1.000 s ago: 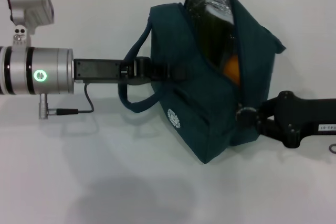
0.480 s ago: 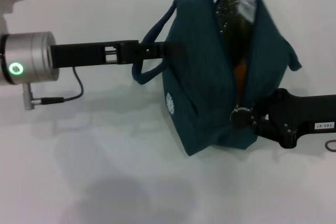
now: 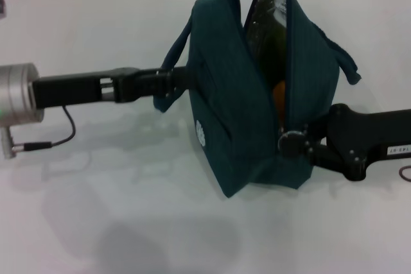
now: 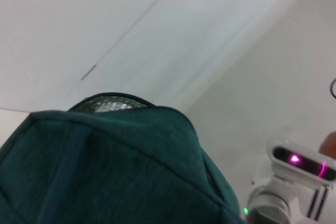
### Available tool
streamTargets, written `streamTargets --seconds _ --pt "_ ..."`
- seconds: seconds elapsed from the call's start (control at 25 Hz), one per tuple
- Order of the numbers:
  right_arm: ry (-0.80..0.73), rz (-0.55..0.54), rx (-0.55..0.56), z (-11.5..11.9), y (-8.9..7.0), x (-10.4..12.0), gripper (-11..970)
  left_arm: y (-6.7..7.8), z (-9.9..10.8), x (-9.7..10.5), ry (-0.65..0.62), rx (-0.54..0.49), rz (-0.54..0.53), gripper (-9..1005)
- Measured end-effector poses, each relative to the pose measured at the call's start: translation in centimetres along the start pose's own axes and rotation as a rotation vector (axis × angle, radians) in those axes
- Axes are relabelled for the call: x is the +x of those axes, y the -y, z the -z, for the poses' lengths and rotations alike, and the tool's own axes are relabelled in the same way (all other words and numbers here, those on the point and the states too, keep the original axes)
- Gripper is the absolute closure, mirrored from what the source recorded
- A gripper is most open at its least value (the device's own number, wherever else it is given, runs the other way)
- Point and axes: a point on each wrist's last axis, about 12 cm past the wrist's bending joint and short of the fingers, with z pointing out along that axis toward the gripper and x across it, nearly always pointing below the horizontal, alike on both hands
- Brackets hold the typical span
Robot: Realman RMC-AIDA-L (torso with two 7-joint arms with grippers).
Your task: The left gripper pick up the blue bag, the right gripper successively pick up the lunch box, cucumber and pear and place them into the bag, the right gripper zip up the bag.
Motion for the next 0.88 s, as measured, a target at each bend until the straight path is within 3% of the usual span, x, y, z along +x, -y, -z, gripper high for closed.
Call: streamTargets --seconds 0.24,0.48,0.88 --pt "-0.006 0.001 -0.015 -0.6 0.3 -0.6 956 0.9 0.7 2.8 -0.007 0.057 -0.068 459" --pt "0.069 0.071 0.000 -0.3 0.4 -2.3 956 1.4 1.5 5.5 0.004 0.060 -0.130 462" --pt "0.137 0.115 0.028 0.2 0.4 -2.6 956 1.5 1.2 6.9 -0.022 0.065 -0.187 464"
